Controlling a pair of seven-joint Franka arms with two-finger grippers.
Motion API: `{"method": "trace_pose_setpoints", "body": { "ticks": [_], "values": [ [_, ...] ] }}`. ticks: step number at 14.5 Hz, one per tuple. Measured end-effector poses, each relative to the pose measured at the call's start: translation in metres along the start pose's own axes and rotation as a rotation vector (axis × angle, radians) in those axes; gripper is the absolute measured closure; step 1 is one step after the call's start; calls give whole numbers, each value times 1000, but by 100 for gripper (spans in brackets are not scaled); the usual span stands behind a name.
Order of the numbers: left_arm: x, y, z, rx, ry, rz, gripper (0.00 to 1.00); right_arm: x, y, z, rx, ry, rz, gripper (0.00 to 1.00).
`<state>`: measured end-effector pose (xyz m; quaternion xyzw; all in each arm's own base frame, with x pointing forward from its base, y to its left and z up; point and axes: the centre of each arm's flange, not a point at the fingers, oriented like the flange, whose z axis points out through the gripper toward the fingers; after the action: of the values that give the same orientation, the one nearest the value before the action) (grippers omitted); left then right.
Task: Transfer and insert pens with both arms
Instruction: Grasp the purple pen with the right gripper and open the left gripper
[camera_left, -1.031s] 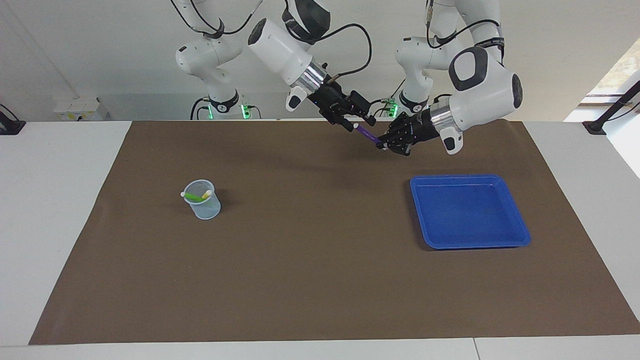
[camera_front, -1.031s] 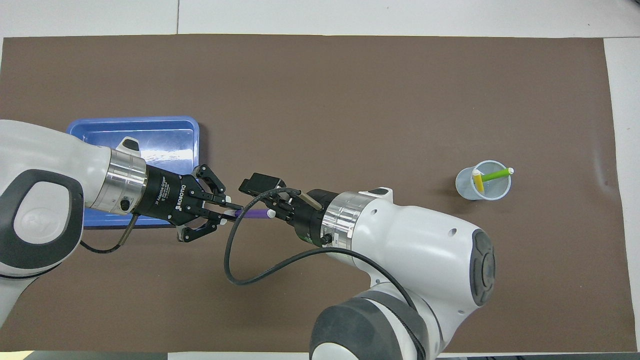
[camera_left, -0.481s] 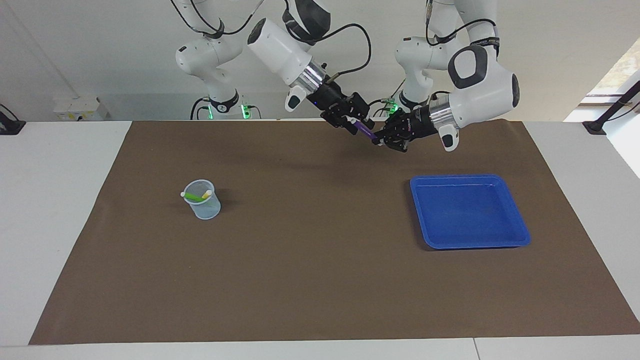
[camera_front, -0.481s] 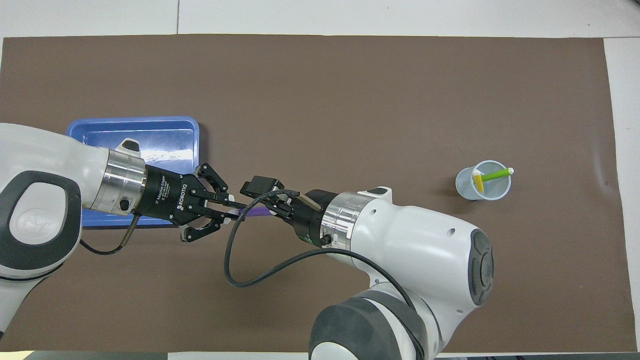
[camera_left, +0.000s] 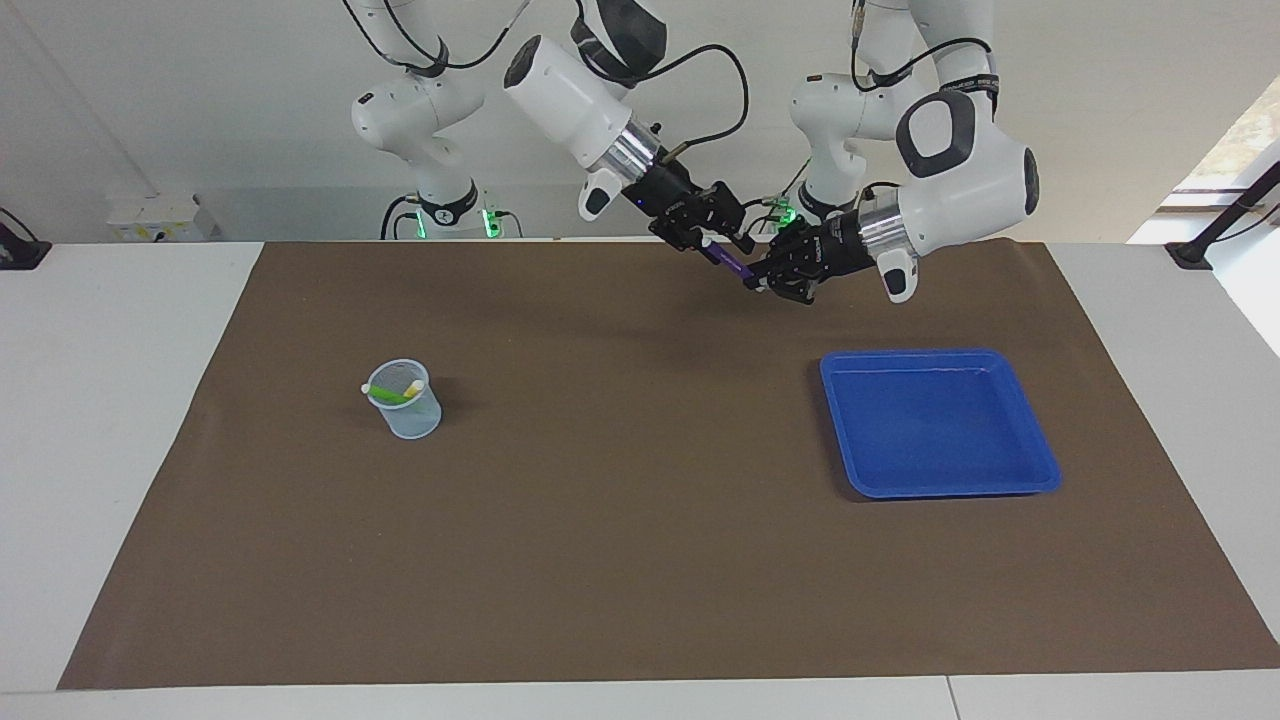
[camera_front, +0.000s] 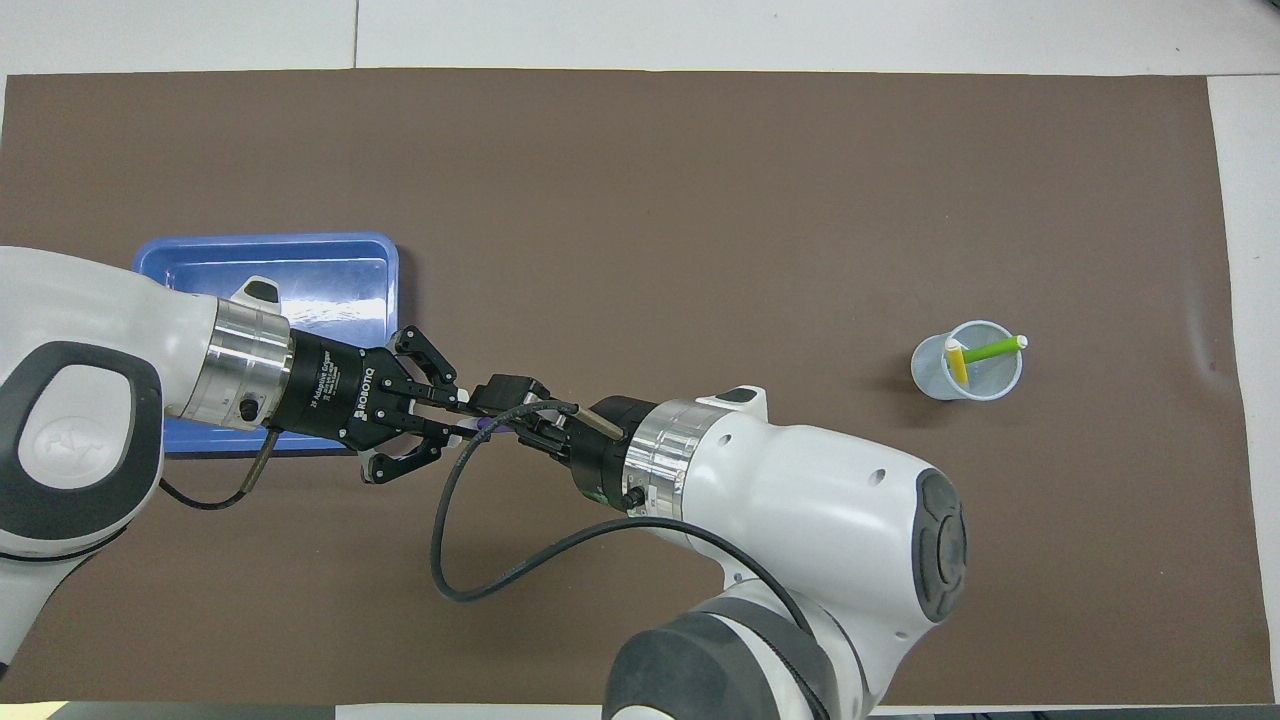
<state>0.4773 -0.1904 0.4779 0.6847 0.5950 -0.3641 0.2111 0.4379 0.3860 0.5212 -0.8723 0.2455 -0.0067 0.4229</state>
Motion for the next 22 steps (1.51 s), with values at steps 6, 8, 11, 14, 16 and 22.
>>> {"method": "trace_pose_setpoints", "body": {
  "ticks": [6, 8, 11, 14, 16, 22],
  "values": [
    [0, 0, 0, 0, 0, 0, 83, 1, 4, 2, -28, -31, -41, 43],
    [0, 0, 0, 0, 0, 0, 83, 3, 5, 1, -28, -29, -40, 44],
    [0, 0, 0, 0, 0, 0, 83, 14, 6, -4, -25, -12, -34, 44],
    [0, 0, 0, 0, 0, 0, 83, 16, 6, -5, -24, -10, -33, 54],
    [0, 0, 0, 0, 0, -1, 83, 15, 6, -4, -24, -11, -34, 56],
    [0, 0, 0, -1, 0, -1, 83, 11, 6, -3, -27, -17, -38, 66]
  ]
}}
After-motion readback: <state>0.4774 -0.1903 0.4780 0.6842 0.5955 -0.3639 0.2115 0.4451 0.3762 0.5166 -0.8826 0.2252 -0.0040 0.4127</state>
